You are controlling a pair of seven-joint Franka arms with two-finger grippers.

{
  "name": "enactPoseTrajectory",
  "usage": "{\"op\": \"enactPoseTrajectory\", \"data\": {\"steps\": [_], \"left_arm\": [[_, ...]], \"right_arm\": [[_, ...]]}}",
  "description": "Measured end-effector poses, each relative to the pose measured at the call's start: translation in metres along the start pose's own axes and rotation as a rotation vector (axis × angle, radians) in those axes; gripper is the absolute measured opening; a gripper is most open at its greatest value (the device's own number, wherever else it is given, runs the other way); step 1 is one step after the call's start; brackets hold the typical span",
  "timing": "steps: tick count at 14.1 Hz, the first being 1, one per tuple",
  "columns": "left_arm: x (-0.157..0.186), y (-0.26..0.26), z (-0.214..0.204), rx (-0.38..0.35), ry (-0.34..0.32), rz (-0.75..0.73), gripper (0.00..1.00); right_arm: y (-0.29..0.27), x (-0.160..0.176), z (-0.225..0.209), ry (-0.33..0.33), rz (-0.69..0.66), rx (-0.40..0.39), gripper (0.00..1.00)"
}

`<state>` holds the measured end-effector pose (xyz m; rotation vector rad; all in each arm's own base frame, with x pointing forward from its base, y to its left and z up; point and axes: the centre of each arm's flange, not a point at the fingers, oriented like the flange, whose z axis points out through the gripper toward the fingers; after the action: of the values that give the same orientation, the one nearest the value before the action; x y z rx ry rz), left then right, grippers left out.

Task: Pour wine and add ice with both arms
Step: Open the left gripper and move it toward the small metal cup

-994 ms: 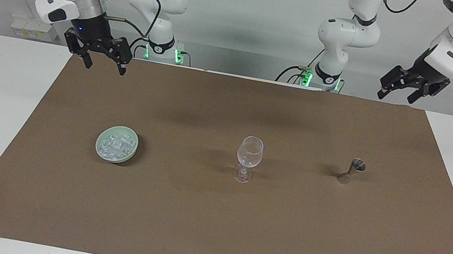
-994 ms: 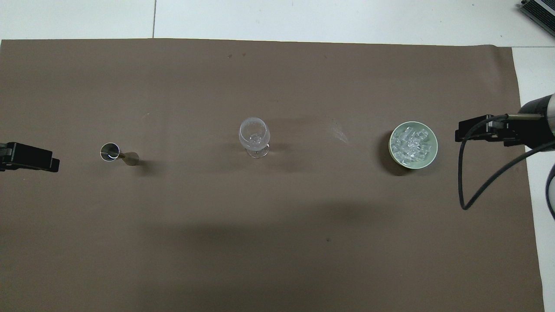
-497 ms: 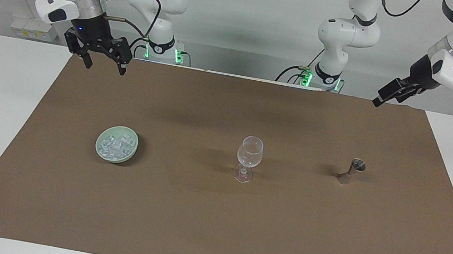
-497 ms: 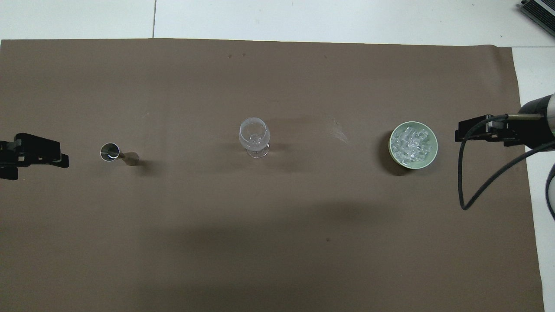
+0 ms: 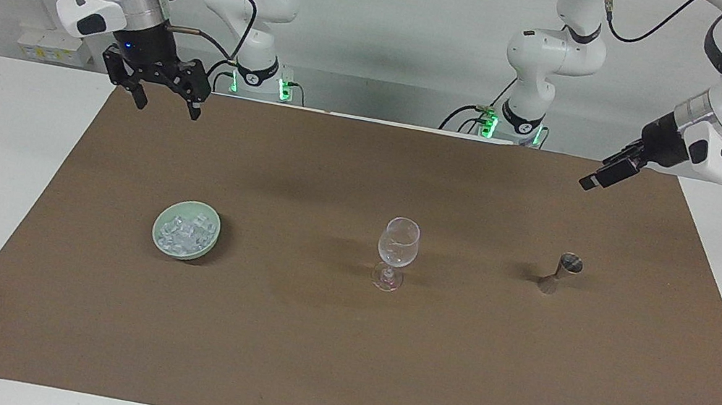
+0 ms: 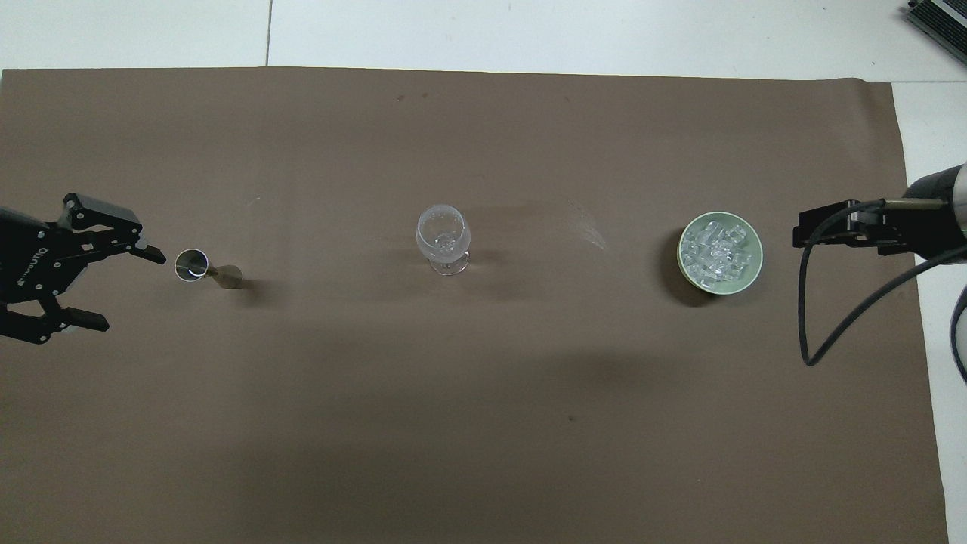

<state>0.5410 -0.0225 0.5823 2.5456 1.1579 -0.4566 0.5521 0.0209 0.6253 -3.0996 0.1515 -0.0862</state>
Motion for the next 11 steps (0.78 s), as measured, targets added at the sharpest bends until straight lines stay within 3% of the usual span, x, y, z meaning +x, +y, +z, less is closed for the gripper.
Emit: {"op": "enactPoseTrajectory", "data": {"steps": [7, 11], "left_arm": [[0.065, -0.022, 0.023, -0.178, -0.161, -0.311, 1.00], [0.100, -0.041, 0.043, -0.234, -0.247, -0.460, 1.00]], "right_arm": [[0.000, 0.000, 0.000, 0.000, 0.000, 0.000, 1.00], [0.000, 0.000, 0.000, 0.000, 0.000, 0.000, 1.00]]}}
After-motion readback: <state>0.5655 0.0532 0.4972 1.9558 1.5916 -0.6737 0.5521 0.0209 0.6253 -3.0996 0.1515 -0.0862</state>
